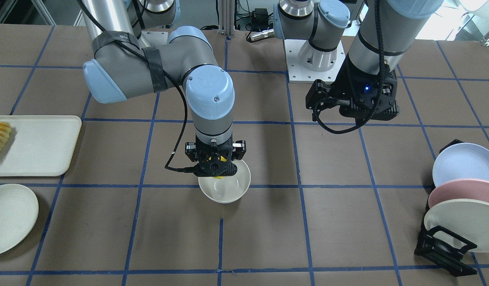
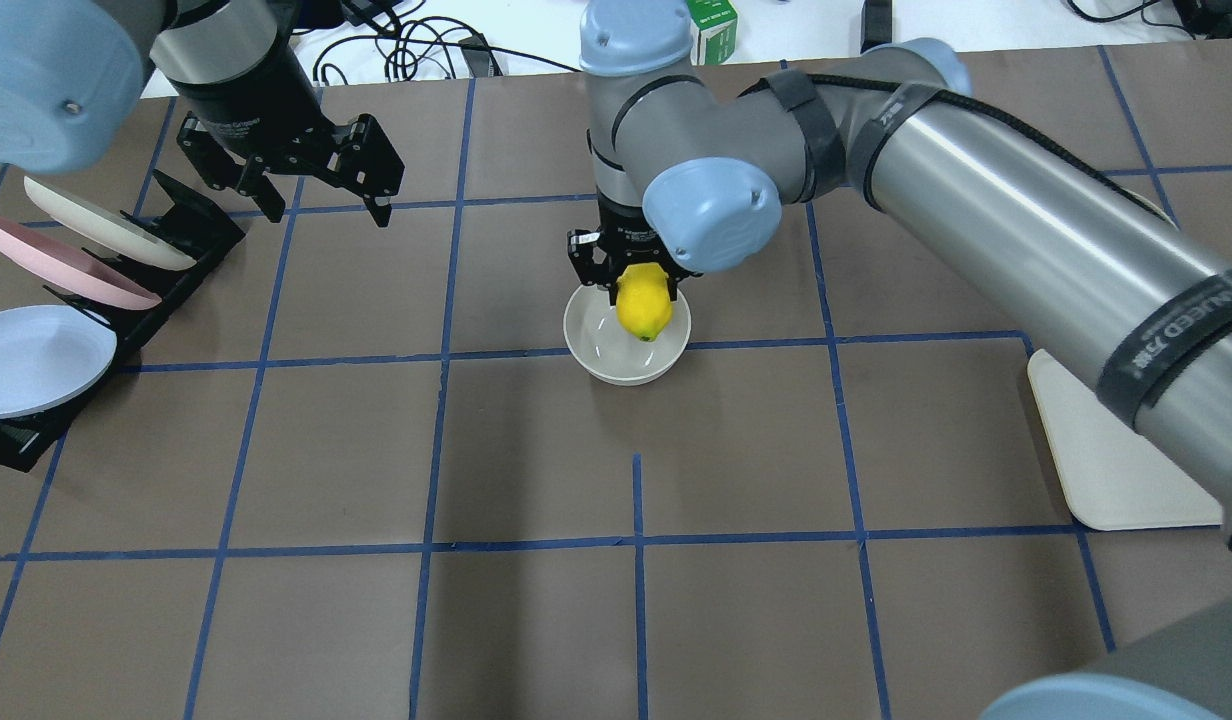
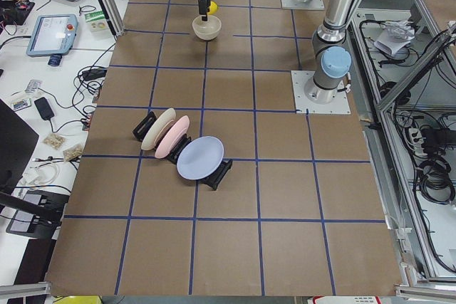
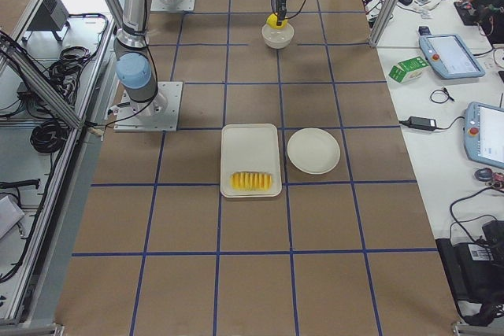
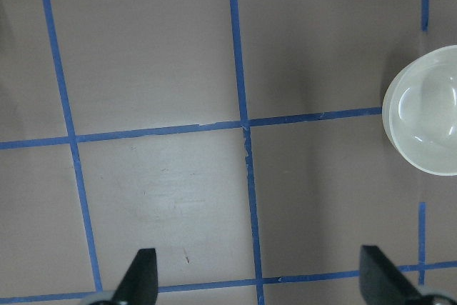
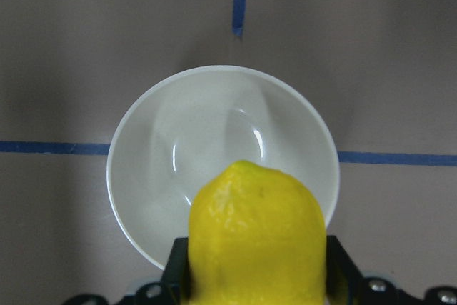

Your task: Place bowl and put lemon in it

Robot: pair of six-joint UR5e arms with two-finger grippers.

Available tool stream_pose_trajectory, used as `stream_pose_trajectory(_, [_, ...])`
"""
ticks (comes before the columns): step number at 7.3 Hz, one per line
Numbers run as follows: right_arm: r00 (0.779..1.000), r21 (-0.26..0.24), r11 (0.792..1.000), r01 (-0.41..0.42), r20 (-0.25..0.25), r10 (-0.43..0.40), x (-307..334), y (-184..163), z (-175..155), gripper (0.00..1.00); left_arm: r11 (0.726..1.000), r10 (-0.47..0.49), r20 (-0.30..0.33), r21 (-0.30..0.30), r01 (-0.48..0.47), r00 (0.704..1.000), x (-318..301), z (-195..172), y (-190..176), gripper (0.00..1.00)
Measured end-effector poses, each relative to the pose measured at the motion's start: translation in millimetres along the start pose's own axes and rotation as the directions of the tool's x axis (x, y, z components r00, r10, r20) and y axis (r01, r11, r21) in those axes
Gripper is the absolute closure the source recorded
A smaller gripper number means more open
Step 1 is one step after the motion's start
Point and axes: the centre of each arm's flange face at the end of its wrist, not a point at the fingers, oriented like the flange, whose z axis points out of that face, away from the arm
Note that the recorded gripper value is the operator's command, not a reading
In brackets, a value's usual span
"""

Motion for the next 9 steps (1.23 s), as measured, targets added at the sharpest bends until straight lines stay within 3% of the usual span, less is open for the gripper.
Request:
stream_pose_trajectory(2, [1.0, 0.018, 1.0, 0.005, 0.016, -0.005, -5.1, 4.4, 38.6, 1.0, 1.0, -0.007, -0.012, 0.004, 0.007, 1.0, -3.0, -2.8, 0.5, 0.0])
stream_pose_trajectory(3, [1.0, 0.019, 1.0, 0.004, 0.018, -0.004, -4.8, 5.2, 48.5, 0.93, 1.0, -0.012, -0.028, 0.004, 0.012, 1.0, -3.8, -3.2, 0.3, 0.0])
stream_pose_trajectory(5, [0.999, 0.044, 0.999, 0.011, 0.031, -0.012, -7.3, -0.2, 61.5, 0.67, 1.0, -0.016, -0.042, 0.003, 0.016, 0.999, -4.1, -3.3, 0.1, 0.0])
stream_pose_trajectory(6, [0.999, 0.053, 0.998, 0.015, 0.041, -0.018, -9.4, -3.3, 68.5, 0.19, 1.0, -0.016, -0.044, 0.002, 0.016, 0.999, -3.6, -2.5, 0.1, 0.0])
stream_pose_trajectory(7, [0.998, 0.053, 0.998, 0.023, 0.049, -0.025, -10.5, -4.5, 73.2, 0.0, 1.0, -0.018, -0.043, -0.003, 0.018, 0.999, -2.9, -0.6, 0.4, 0.0])
stream_pose_trajectory(9, [0.998, 0.058, 0.998, 0.037, 0.045, -0.04, -10.0, -4.7, 72.8, 0.0, 1.0, -0.022, -0.036, -0.005, 0.022, 0.999, -1.5, -0.2, 0.7, 0.0])
